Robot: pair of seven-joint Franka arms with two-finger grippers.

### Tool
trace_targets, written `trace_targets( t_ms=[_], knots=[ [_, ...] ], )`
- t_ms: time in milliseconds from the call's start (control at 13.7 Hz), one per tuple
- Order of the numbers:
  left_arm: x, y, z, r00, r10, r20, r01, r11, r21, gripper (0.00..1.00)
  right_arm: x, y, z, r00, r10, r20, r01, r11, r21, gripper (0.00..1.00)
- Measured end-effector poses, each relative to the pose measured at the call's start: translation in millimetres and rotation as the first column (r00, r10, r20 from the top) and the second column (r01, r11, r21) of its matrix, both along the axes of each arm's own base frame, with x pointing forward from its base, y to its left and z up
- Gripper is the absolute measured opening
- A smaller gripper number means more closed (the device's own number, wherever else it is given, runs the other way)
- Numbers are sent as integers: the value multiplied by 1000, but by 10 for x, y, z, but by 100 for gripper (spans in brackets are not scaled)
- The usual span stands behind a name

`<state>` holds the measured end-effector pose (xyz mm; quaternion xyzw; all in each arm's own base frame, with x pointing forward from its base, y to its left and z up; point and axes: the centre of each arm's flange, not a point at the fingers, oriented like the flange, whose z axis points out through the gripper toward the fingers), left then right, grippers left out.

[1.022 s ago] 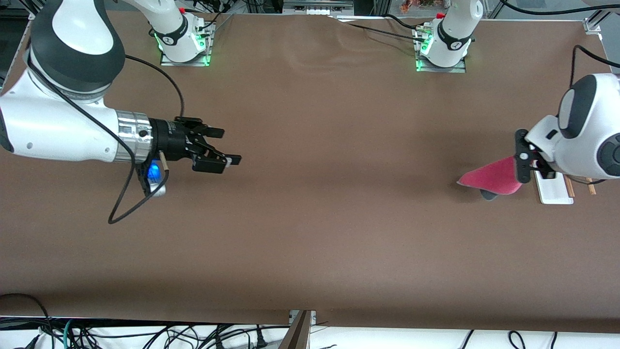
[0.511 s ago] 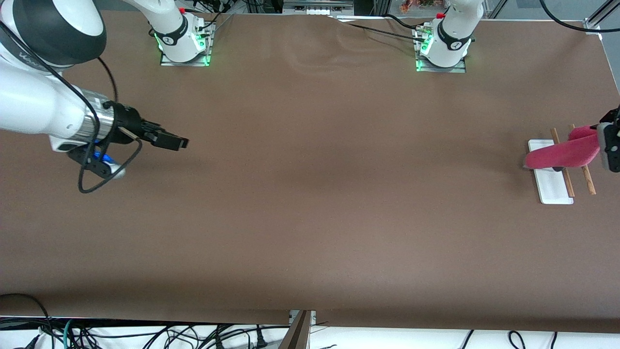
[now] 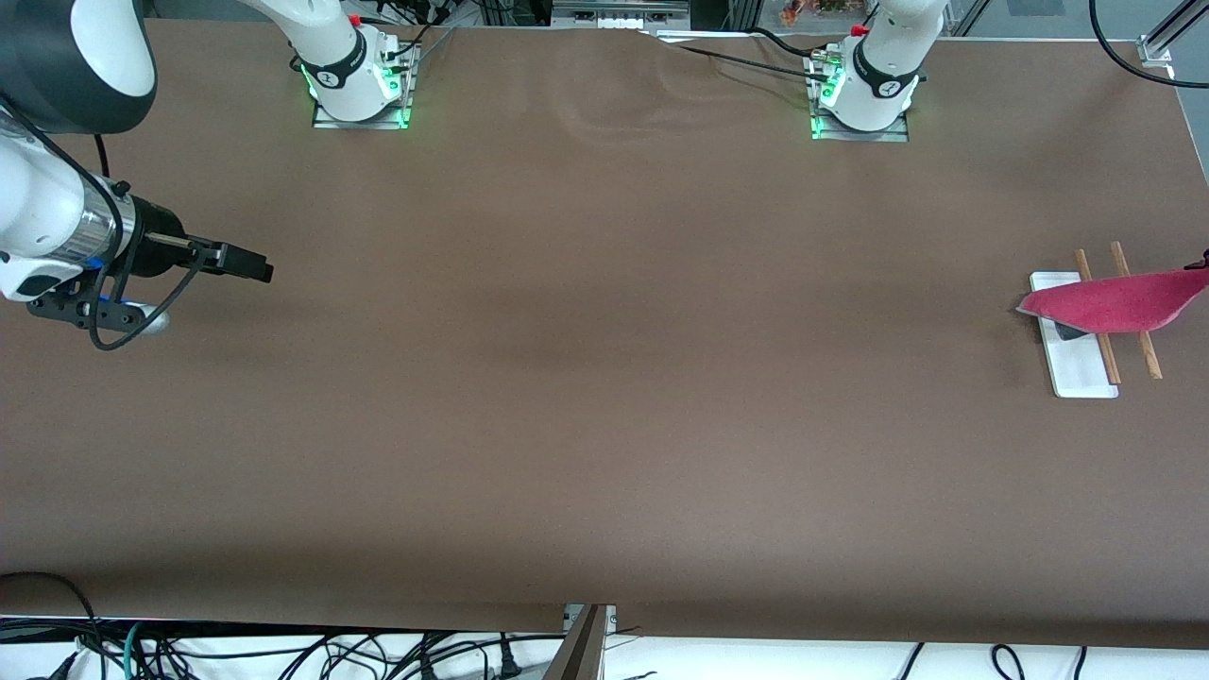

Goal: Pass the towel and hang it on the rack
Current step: 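Drape the towel over the wooden sticks and open the left gripper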

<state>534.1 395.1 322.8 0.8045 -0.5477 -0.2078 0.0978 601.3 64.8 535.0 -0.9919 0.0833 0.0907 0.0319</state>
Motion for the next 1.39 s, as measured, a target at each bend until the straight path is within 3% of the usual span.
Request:
trace_targets(
  t_ms=[219, 292, 657, 949, 1169, 1388],
  knots=[
    [37, 123, -307, 1000, 0, 30, 0, 1000, -7, 5, 4, 135, -39, 999, 52, 12, -51, 998, -47, 100],
    [44, 148, -378, 999, 0, 36, 0, 1000, -9, 12, 9, 192, -51, 997, 71, 16, -70, 996, -55, 100],
    [-56, 498, -349, 987, 64, 146, -64, 998, -4, 61, 40, -9, -7, 994, 99, 42, -97, 994, -46, 100],
    [-115, 905, 30, 960, 103, 259, -119, 992, 48, 100, -116, -217, 179, 992, 106, 71, -104, 994, -39, 100],
    [120, 678, 662, 940, 145, 310, -160, 987, 23, 100, -210, -154, 279, 989, 118, 84, -115, 993, -39, 100],
    [360, -136, 1505, 916, 275, 290, -277, 960, -36, 100, -222, -172, 295, 986, 140, 87, -136, 990, -47, 100]
  ],
)
